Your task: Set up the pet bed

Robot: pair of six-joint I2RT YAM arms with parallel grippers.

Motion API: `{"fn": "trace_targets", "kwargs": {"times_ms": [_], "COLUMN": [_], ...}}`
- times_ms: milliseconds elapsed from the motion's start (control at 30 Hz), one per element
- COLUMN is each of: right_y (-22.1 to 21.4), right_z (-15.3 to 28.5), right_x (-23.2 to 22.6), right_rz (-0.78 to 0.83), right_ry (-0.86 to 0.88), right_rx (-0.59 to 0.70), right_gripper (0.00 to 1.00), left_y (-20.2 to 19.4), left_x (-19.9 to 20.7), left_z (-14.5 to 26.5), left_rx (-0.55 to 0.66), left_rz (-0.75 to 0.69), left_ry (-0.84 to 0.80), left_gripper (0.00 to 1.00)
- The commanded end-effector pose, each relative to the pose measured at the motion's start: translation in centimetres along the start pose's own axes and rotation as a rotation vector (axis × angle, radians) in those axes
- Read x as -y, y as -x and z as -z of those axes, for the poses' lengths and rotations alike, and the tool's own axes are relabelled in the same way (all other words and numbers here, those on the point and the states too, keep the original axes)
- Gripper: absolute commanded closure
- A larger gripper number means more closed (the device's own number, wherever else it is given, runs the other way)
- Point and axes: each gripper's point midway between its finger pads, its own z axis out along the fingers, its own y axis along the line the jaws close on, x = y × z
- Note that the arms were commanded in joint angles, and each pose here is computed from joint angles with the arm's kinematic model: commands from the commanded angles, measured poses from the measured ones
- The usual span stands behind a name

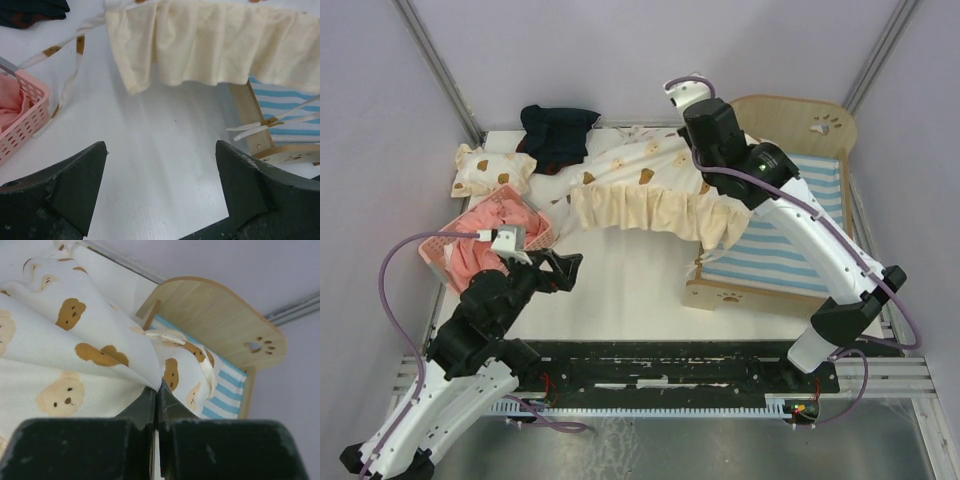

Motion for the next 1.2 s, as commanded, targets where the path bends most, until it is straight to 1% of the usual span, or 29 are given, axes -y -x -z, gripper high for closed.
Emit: {"fn": "trace_targets", "kwargs": {"times_ms": [0,167,333,467,533,633,700,733,800,833,933,967,1033,1067,1100,1167], "right_y": [2.2,0.9,-0.8,-2.1,-2.8,-3.4,-3.9,-4.4,-6.8,-8.1,-12.2,-13.2,-14.9,-15.5,-15.9,-16.4], "right_z": [4.2,6.6,8.8,11.1,12.9,14.6,14.7,14.5,13.4,12.4,8.7,8.1,7.6,7.7,7.8,8.1], "right_x": [9.1,14.5,19.1,22.5,24.4,25.8,25.8,25.4,23.5,21.9,13.6,11.2,7.3,6.0,5.2,4.6], "right_rz": [-0.129,-0.156,-0.18,-0.185,-0.18,-0.195,-0.205,-0.211,-0.186,-0.237,-0.273,-0.289,-0.31,-0.308,-0.301,-0.28], "right_ry": [-0.237,-0.381,-0.528,-0.713,-0.84,-0.951,-0.955,-0.936,-0.82,-0.736,-0.312,-0.196,-0.021,0.045,0.087,0.128], "right_rx": [0.066,0.029,-0.006,-0.058,-0.098,-0.12,-0.118,-0.117,-0.167,-0.177,-0.258,-0.269,-0.297,-0.309,-0.325,-0.361], "right_gripper": [0.98,0.98,0.98,0.98,0.98,0.98,0.98,0.98,0.98,0.98,0.98,0.98,0.97,0.93,0.86,0.65], "left_y": [-0.1,-0.8,0.2,0.8,0.9,0.7,0.2,-0.1,-0.8,-1.3,-2.5,-2.8,-3.3,-3.5,-3.6,-3.9], "left_x": [0.3,2.2,5.6,7.3,8.2,9.8,10.8,11.1,12.2,12.7,13.9,13.9,14.0,13.8,13.8,13.4], "left_z": [-1.0,-2.7,-4.4,-6.3,-7.3,-8.9,-10.3,-10.9,-12.1,-12.7,-14.1,-14.4,-14.7,-14.8,-14.7,-14.7], "left_rx": [-0.019,-0.114,-0.176,-0.204,-0.216,-0.235,-0.252,-0.26,-0.271,-0.282,-0.323,-0.332,-0.346,-0.347,-0.348,-0.347], "left_rz": [0.027,0.019,0.046,0.069,0.094,0.144,0.183,0.196,0.214,0.218,0.217,0.214,0.21,0.204,0.2,0.197], "left_ry": [0.011,-0.037,-0.139,-0.169,-0.189,-0.23,-0.252,-0.258,-0.282,-0.292,-0.316,-0.314,-0.311,-0.307,-0.306,-0.297], "left_gripper": [0.05,0.11,0.16,0.18,0.19,0.23,0.25,0.26,0.27,0.28,0.3,0.31,0.31,0.31,0.31,0.3]}}
